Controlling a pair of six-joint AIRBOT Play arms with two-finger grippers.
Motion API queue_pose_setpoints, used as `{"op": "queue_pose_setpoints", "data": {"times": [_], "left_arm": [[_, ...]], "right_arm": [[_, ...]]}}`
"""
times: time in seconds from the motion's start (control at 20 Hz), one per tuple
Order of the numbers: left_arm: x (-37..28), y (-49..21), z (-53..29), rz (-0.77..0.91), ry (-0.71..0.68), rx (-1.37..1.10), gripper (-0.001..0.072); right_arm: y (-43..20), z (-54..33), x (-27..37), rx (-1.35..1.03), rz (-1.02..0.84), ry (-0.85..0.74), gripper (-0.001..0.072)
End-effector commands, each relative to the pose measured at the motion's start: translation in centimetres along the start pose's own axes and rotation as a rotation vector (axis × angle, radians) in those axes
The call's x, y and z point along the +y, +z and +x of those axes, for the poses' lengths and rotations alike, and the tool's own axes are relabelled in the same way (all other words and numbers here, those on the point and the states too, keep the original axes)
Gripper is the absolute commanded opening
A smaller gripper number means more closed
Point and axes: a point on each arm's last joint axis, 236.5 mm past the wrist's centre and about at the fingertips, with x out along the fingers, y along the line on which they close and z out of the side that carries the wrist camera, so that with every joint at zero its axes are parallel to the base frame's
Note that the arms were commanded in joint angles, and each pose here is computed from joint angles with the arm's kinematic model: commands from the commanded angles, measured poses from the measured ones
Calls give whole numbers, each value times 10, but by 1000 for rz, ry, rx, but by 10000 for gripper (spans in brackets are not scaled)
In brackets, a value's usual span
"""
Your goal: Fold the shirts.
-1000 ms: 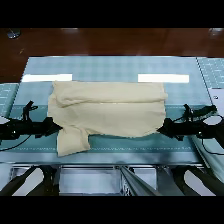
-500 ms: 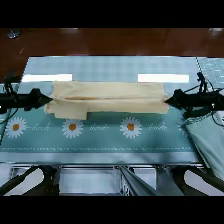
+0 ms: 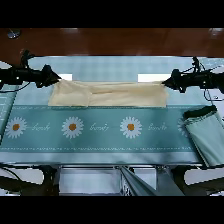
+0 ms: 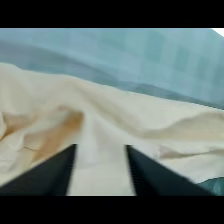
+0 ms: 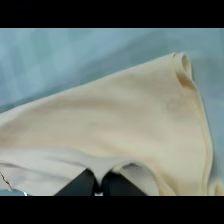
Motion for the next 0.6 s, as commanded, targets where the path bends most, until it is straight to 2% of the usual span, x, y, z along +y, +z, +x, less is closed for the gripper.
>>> {"op": "queue_pose_setpoints", "data": {"times": [0.0, 0.05, 0.15, 0.35, 0.55], "left_arm": [[5, 3, 11, -19, -13, 61, 701], [10, 3, 3, -2, 2, 76, 701], [24, 5, -19, -7, 46, 96, 700], [31, 14, -50, -26, 66, 59, 700], [17, 10, -42, 7, 61, 69, 700]], "right_arm": [[17, 7, -4, 15, 15, 19, 649], [24, -3, -6, 3, 1, 14, 623], [33, -25, -27, -10, 33, -22, 623], [1, -26, -91, 101, 137, -230, 623], [-29, 17, -66, 228, 106, -148, 623]]}}
